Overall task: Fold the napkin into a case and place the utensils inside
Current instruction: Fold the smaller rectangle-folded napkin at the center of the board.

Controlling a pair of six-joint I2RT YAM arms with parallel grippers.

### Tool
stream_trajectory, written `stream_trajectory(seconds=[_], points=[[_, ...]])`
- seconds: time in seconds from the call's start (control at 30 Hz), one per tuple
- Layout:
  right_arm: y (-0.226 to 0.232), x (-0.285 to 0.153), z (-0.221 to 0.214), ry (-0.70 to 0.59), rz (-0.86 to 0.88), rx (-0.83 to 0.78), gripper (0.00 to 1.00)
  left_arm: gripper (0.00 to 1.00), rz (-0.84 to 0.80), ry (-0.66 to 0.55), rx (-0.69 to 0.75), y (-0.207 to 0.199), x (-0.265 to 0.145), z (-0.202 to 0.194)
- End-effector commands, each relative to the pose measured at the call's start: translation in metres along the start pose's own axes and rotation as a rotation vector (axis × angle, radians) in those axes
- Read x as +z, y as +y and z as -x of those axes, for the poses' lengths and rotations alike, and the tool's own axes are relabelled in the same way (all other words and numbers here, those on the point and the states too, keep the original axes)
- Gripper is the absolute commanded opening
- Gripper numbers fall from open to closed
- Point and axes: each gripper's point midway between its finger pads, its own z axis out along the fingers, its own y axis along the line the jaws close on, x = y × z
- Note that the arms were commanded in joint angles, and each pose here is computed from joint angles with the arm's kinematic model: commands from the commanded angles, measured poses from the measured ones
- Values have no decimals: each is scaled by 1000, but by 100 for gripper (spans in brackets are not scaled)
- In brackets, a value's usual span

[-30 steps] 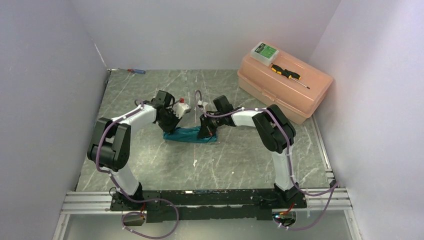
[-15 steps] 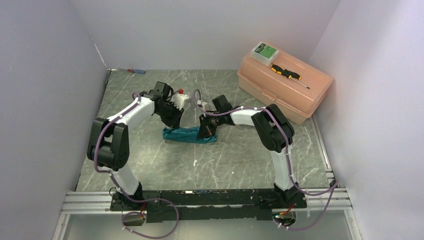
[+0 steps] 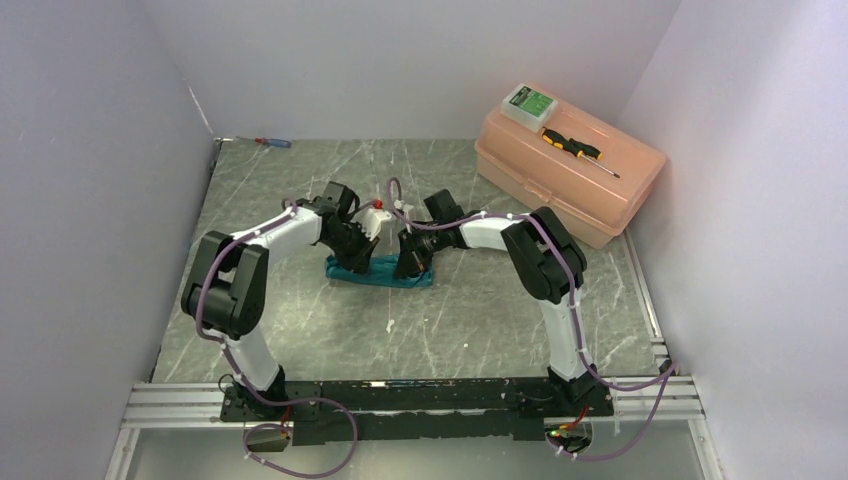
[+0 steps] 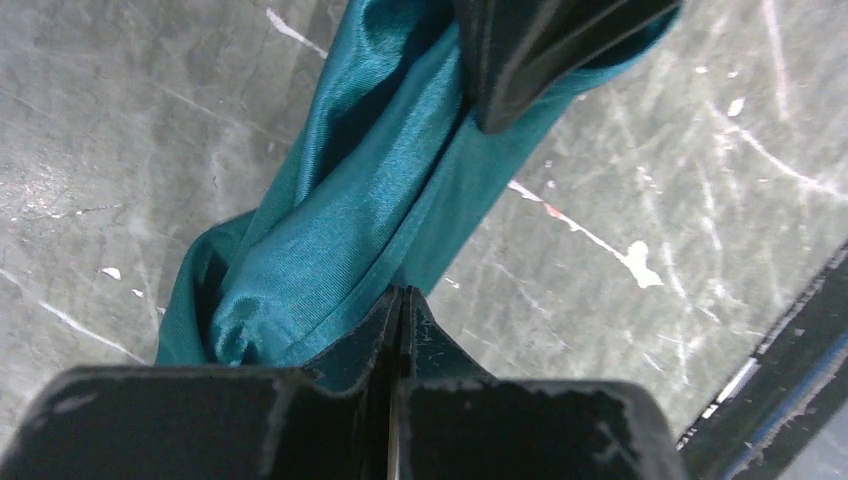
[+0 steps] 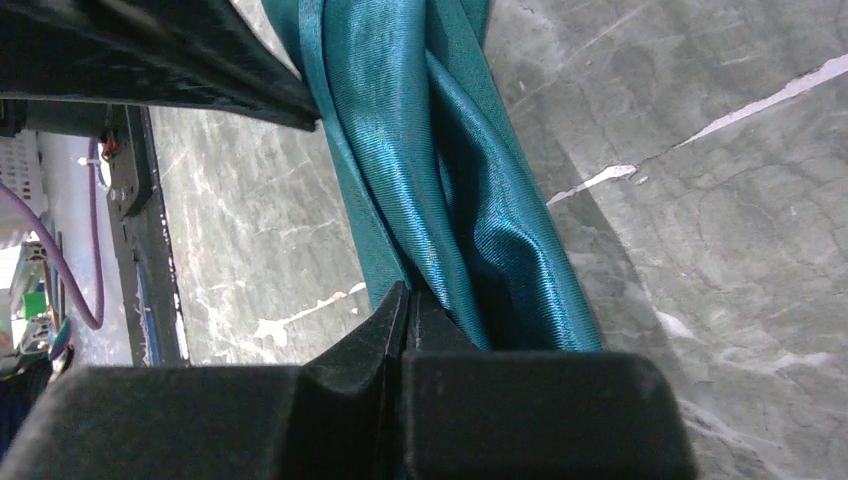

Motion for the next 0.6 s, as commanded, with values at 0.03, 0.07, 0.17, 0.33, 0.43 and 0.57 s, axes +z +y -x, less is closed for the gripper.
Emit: stream_trajectory(seconds=[0.03, 0.07, 0.17, 0.33, 0.43, 0.57], points=[[-8, 8, -41, 102, -15, 97, 0, 4, 102, -3, 67, 27, 14, -3], [-7, 8, -42, 102, -11, 99, 0, 3, 107, 0, 61, 29, 14, -5], [-5, 8, -42, 104, 0, 100, 0, 3, 77, -10, 41, 25, 11, -2], [-2, 8, -41, 100, 19, 98, 0, 3, 30, -30, 11, 20, 7, 2], [-1, 6, -39, 94, 16, 93, 0, 3, -29, -77, -52, 18, -5, 14], [1, 5, -37, 92, 18, 118, 0, 3, -29, -116, -61, 21, -16, 29]])
